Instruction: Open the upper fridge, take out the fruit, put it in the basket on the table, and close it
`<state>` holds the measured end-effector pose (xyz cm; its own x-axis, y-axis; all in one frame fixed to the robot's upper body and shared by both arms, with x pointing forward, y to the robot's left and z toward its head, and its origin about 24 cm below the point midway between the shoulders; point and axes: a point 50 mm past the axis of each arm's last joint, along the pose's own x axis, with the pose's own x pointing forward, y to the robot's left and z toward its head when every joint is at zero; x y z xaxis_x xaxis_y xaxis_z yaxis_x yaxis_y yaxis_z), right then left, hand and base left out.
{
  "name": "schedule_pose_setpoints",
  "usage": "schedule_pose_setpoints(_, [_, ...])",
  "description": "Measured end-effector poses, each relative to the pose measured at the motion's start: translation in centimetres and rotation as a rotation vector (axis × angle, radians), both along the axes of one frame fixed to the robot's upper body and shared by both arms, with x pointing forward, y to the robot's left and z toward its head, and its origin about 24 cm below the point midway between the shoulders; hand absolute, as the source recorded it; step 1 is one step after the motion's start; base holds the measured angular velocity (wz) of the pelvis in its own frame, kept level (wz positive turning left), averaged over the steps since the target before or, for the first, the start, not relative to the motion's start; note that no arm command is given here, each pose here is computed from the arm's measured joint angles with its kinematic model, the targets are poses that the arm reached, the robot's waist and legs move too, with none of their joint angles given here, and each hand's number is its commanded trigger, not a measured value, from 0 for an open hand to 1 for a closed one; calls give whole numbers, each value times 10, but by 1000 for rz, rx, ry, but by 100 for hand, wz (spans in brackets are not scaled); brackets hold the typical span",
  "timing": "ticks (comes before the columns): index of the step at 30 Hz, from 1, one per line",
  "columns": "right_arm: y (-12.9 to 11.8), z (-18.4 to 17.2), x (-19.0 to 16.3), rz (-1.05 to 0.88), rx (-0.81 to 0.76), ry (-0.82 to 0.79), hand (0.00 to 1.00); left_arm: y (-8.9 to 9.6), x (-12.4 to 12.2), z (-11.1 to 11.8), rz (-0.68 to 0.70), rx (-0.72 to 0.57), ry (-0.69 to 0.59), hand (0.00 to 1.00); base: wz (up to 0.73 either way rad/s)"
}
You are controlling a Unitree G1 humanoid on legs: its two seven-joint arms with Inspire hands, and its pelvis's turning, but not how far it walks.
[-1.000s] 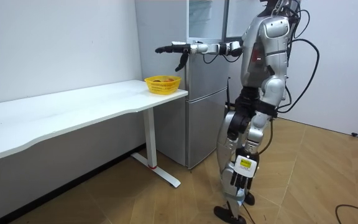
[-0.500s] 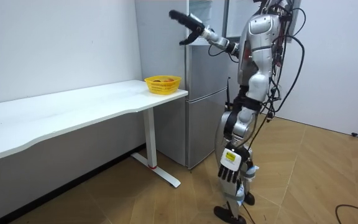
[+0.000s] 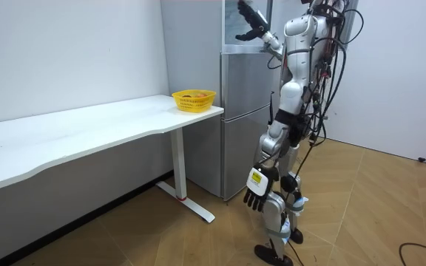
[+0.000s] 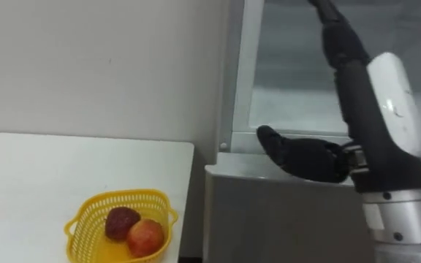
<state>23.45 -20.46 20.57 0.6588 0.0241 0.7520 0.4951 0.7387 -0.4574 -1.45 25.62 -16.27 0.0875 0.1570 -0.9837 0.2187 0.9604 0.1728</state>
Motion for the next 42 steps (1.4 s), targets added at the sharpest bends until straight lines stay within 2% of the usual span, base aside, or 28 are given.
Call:
schedule_pose_setpoints(8, [-23, -18, -14, -115, 97, 20, 0, -2, -7, 0, -10, 2, 24, 0, -6])
schedule_pose_setpoints(13, [-28, -41, -24, -155, 127, 108, 0, -7, -3, -2, -49, -13, 22, 0, -2])
schedule_pose_setpoints(19, [-30, -46, -25, -168, 130, 130, 0, -10, -6, -3, -49, -20, 30, 0, -5])
schedule_pose_setpoints(22, [-34, -60, -29, -193, 135, 188, 0, -11, -10, -3, -33, -15, 36, 0, 0])
schedule_pose_setpoints(28, [-43, -94, -33, -300, 127, 327, 0, -16, -1, -4, -43, -17, 22, 0, 0])
schedule_pose_setpoints(42, [-50, -111, -50, -374, 189, 367, 0, -16, -2, -4, -39, -20, 33, 0, -7])
